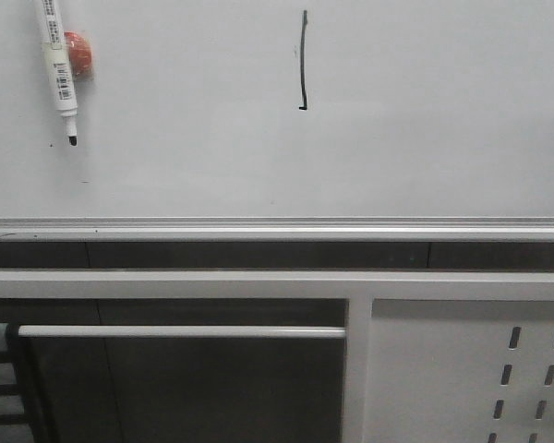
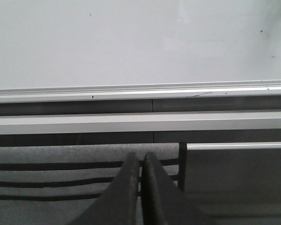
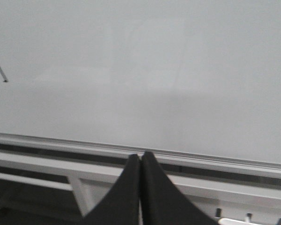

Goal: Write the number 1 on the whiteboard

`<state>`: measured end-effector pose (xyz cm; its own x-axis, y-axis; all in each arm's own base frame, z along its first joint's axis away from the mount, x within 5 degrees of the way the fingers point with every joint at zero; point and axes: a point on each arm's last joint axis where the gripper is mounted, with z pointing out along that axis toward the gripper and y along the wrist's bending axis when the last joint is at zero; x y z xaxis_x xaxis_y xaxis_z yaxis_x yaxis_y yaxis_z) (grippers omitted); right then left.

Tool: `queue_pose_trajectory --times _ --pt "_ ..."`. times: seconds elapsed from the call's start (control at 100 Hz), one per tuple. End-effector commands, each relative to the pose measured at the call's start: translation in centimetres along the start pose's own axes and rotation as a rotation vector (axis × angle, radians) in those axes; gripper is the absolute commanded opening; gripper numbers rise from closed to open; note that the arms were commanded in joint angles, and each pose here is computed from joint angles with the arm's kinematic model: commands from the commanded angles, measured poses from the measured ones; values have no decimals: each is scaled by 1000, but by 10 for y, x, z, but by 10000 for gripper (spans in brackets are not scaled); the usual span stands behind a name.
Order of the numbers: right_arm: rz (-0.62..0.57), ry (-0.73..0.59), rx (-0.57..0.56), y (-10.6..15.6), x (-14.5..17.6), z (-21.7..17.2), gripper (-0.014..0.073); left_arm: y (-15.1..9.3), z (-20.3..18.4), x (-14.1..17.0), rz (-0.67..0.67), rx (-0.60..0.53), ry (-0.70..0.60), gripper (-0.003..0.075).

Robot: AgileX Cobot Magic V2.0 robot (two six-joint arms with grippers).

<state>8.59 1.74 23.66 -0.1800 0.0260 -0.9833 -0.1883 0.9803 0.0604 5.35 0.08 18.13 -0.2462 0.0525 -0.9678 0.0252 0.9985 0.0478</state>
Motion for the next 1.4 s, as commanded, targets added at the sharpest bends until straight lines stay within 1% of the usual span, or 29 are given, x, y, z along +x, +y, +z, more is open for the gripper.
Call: queue_pose_trajectory --times 0.0,0.19,0.29,0.41,0.54,0.63,0.73,0.82,0.9,0.99,1.04,1.19,1.39 --pt "-19 -117 54 -4 -10 -8 -79 -1 0 1 -3 13 -58 -18" --pt "-74 -171 114 -9 16 -19 -79 -1 0 1 -3 13 -58 -18" --pt "-72 -184 146 -11 32 -22 -79 -1 0 1 -3 13 -58 -18" --pt "-71 -215 191 -14 42 -25 -79 -1 0 1 -3 13 -58 -18" --pt "-66 -179 247 -17 46 -26 -79 -1 0 1 -1 13 -58 -18" --pt "-71 -132 292 -20 51 -26 -79 -1 0 1 -1 13 -58 -18" --pt "-34 -84 350 -24 55 -26 -79 -1 0 1 -1 13 -58 -18" --pt "-13 -28 380 -26 61 -27 -79 -1 0 1 -1 13 -58 -18" --pt "-11 35 391 -27 66 -27 -79 -1 0 1 -1 13 -58 -18" --pt "-13 33 390 -27 66 -27 -79 -1 0 1 -1 13 -58 -18" --pt "-6 58 394 -27 68 -27 -79 -1 0 1 -1 13 -58 -18" --pt "-4 58 393 -27 68 -27 -79 -1 0 1 -1 13 -58 -18" --pt "59 41 373 -25 68 -27 -79 -1 0 1 -1 13 -58 -18"
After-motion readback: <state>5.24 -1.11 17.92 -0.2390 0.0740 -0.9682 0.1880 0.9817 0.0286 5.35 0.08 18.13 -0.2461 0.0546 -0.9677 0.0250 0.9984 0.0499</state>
